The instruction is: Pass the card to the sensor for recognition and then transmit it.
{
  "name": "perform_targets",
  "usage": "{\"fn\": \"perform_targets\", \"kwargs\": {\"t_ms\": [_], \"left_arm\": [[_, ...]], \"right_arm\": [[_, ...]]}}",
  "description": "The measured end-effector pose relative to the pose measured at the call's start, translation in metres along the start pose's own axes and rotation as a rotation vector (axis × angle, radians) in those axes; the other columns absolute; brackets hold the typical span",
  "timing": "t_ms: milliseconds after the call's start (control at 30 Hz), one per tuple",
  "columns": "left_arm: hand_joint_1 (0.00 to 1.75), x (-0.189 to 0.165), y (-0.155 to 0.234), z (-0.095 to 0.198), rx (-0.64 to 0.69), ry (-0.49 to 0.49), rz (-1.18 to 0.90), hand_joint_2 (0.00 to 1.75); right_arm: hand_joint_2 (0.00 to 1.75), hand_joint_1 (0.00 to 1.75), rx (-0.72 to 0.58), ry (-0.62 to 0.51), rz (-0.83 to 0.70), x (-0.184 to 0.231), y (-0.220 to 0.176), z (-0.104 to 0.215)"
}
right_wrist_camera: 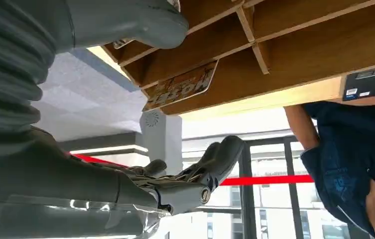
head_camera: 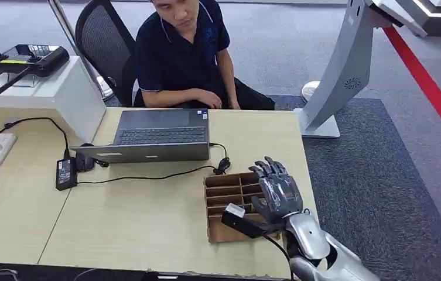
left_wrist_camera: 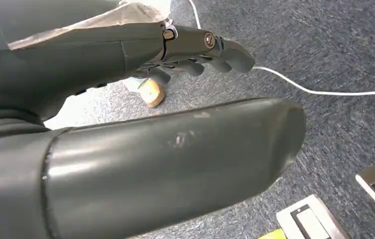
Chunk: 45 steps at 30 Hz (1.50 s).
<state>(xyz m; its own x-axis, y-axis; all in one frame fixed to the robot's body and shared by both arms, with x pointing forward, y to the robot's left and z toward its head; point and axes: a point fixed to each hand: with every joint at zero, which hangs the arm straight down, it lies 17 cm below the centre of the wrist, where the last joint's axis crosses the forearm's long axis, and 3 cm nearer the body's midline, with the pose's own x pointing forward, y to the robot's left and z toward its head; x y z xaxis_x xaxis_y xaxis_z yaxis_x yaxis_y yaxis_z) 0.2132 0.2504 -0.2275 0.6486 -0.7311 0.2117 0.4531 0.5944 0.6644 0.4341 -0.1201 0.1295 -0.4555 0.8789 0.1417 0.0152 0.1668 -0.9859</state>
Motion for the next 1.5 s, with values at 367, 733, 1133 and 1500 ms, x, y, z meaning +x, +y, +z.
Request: {"fn": "perform_targets", "kwargs": {"t_ms": [367, 733, 1133, 1500], "left_arm": [[0.00, 0.0004, 0.0001, -0.0001, 0.000, -0.002, -0.002, 0.00], [0.00, 0.0005, 0.0001, -0.0001, 0.000, -0.002, -0.003, 0.00], [0.00, 0.0032, 0.0002, 0.0001, 0.001, -0.014, -0.014, 0.00], [0.00, 0.0058, -0.0008, 0.0006, -0.002, -0.020, -0.018, 0.00]], "right_arm": [[1.75, 0.49, -0.010, 0.001, 0.013, -0.0007, -0.0018, -0.0002], [1.75, 0.45, -0.030, 0.006, 0.032, -0.0022, -0.0056, -0.0007], [1.75, 0.49, -0.042, 0.007, 0.041, -0.0031, -0.0070, -0.0013], [1.75, 0.47, -0.055, -0.008, 0.028, 0.0041, -0.0082, -0.0040]]}}
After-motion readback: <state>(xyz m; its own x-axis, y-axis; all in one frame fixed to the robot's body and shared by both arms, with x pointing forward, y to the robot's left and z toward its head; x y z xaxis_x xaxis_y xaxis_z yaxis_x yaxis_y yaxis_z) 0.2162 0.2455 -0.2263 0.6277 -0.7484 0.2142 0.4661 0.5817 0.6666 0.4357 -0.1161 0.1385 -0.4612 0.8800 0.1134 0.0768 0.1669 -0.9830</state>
